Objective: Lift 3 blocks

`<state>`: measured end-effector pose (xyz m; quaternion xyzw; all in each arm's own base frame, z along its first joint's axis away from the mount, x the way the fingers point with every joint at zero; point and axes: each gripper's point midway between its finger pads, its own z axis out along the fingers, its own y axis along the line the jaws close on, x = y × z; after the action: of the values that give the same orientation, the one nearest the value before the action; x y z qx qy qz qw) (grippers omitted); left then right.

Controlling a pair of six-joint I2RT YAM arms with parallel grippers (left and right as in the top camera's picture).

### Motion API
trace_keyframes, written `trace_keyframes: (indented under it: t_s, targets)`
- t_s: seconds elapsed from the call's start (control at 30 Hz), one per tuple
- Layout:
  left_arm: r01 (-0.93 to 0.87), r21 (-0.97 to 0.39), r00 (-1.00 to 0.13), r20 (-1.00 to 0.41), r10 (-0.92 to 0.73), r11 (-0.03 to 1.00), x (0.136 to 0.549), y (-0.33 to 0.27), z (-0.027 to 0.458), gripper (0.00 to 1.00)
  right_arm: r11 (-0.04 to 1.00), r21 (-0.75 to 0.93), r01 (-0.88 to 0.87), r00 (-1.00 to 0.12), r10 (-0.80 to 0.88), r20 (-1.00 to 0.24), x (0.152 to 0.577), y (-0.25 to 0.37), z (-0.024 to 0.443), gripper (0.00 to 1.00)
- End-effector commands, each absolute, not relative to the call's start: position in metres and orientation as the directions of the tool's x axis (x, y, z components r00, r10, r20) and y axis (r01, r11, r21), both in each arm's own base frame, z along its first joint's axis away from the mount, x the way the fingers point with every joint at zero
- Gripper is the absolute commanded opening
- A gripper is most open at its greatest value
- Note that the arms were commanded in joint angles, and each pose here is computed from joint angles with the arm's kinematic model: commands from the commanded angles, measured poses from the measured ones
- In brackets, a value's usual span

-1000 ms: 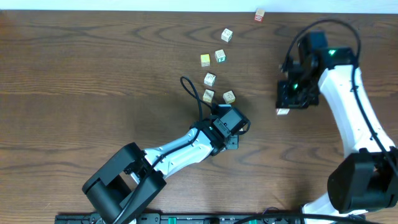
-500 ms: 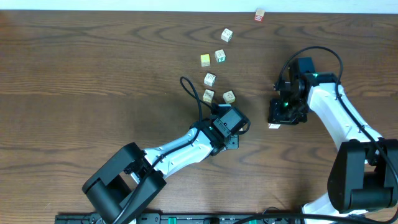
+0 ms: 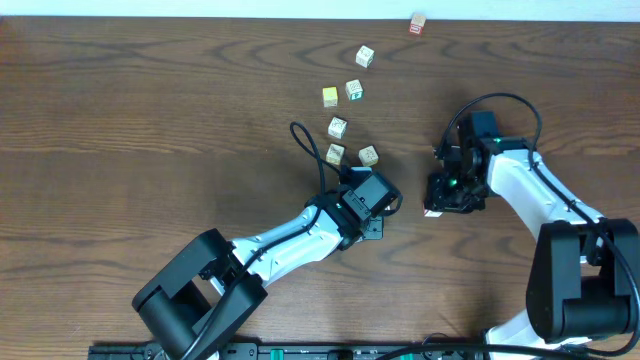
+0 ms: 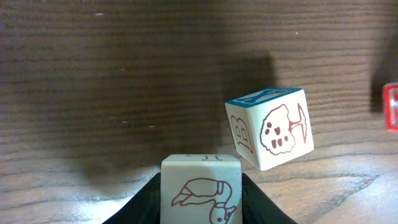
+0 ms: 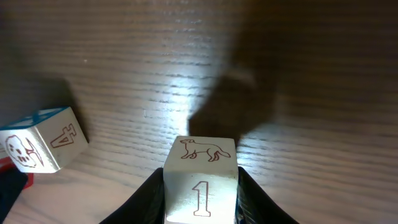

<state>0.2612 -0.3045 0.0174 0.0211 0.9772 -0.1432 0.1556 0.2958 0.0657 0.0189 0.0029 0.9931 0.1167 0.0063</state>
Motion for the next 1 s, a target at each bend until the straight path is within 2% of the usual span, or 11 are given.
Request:
trace_keyframes:
  t_s: [0.0, 0.2, 0.23, 0.43, 0.77, 0.97]
  targets:
    - [0.074, -0.251, -0.945, -0.326, -0.012, 0.965, 0.267, -0.295, 0.017, 0.35, 0.966, 0.259, -0.014, -1.0, -0.008, -0.026, 0.294, 0.077, 0.023, 0.3]
    - [0.061, -0.263, -0.941, -0.337, -0.032, 0.963, 0.273, -0.292, 0.023, 0.36, 0.96, 0.273, -0.071, -0.997, -0.056, -0.06, 0.297, 0.096, 0.023, 0.32]
    - [0.063, -0.269, -0.939, -0.342, -0.034, 0.961, 0.273, -0.293, 0.027, 0.4, 0.958, 0.274, -0.085, -0.995, -0.067, -0.072, 0.299, 0.102, 0.024, 0.33]
    - [0.068, -0.286, -0.935, -0.352, -0.039, 0.956, 0.274, -0.295, 0.035, 0.46, 0.953, 0.277, -0.123, -0.989, -0.093, -0.116, 0.306, 0.114, 0.025, 0.36]
    - [0.064, -0.296, -0.928, -0.369, -0.053, 0.953, 0.282, -0.289, 0.043, 0.47, 0.953, 0.279, -0.12, -0.988, -0.088, -0.124, 0.308, 0.115, 0.026, 0.38]
    - [0.098, -0.315, -0.904, -0.424, -0.048, 0.944, 0.288, -0.276, 0.082, 0.48, 0.952, 0.281, -0.121, -0.986, -0.084, -0.143, 0.313, 0.115, 0.026, 0.35]
